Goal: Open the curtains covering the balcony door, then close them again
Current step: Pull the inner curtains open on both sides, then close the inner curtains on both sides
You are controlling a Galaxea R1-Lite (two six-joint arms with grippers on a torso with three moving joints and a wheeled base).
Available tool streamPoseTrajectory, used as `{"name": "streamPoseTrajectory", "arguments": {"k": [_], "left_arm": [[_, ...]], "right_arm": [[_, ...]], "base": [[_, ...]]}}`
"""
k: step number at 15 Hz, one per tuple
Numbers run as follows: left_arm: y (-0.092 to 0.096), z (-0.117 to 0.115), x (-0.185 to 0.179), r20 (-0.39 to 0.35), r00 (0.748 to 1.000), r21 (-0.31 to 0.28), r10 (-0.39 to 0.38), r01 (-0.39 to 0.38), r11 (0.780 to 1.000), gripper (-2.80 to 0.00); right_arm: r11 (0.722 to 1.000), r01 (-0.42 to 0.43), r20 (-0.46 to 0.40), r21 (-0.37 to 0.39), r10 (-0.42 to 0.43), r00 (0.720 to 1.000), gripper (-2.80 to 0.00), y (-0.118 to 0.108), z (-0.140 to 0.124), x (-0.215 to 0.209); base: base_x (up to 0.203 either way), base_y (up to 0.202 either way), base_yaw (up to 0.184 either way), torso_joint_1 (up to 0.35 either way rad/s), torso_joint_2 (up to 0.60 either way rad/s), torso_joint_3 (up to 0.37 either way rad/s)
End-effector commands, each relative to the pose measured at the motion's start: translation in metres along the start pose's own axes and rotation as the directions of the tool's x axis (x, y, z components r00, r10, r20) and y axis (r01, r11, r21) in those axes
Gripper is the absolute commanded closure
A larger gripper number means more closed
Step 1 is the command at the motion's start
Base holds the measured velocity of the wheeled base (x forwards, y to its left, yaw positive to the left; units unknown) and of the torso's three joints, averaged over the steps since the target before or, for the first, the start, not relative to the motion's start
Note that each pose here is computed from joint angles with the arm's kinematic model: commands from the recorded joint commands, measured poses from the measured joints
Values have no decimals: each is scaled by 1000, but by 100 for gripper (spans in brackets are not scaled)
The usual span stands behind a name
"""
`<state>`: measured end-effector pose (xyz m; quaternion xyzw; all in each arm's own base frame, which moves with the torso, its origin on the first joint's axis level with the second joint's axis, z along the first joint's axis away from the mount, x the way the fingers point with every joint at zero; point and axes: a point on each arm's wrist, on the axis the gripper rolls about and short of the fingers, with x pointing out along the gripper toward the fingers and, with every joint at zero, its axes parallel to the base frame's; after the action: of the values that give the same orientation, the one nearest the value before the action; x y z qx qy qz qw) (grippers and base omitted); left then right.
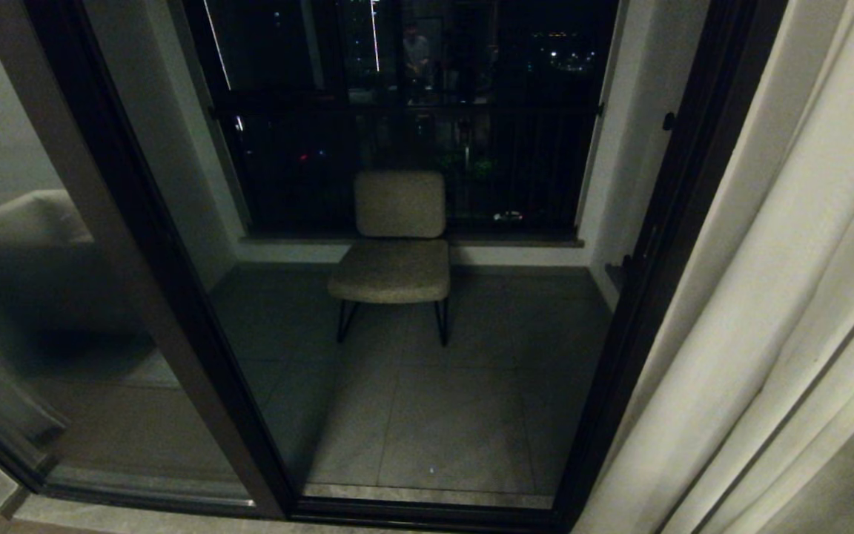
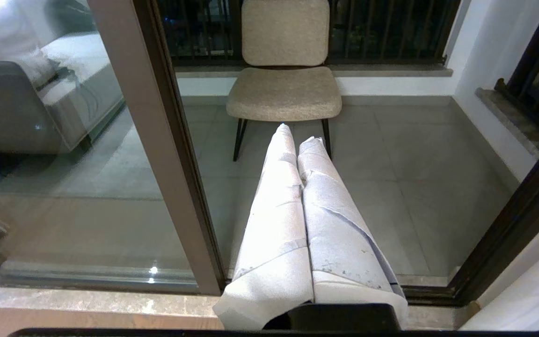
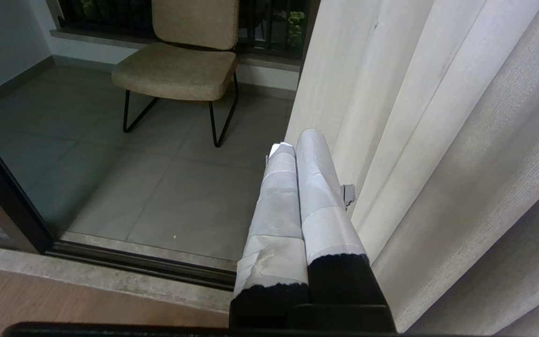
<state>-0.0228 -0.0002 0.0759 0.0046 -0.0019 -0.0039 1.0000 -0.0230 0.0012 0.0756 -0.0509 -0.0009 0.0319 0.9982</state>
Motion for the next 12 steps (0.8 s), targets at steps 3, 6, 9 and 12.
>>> {"name": "streamPoseTrajectory", "arguments": {"k": [3, 6, 9, 12], "left_arm": [[0, 0, 0, 1, 1000, 0, 0, 0, 1000, 0], [0, 0, 0, 1, 1000, -1, 0, 0, 1000, 0], [0, 0, 0, 1, 1000, 0, 0, 0, 1000, 0], [0, 0, 0, 1, 1000, 0, 0, 0, 1000, 0]], "right_arm": [[1000, -2, -1, -1, 2, 1000, 0, 0, 0, 0], [1000, -1, -2, -1, 1, 1000, 0, 0, 0, 0], [1000, -1, -1, -2, 1, 1000, 0, 0, 0, 0], [1000, 0, -5, -3, 0, 1000, 0, 0, 0, 0]], "base": [[0, 0, 0, 0, 0, 0], [0, 0, 0, 0, 0, 0], [0, 0, 0, 0, 0, 0], [0, 0, 0, 0, 0, 0]]}}
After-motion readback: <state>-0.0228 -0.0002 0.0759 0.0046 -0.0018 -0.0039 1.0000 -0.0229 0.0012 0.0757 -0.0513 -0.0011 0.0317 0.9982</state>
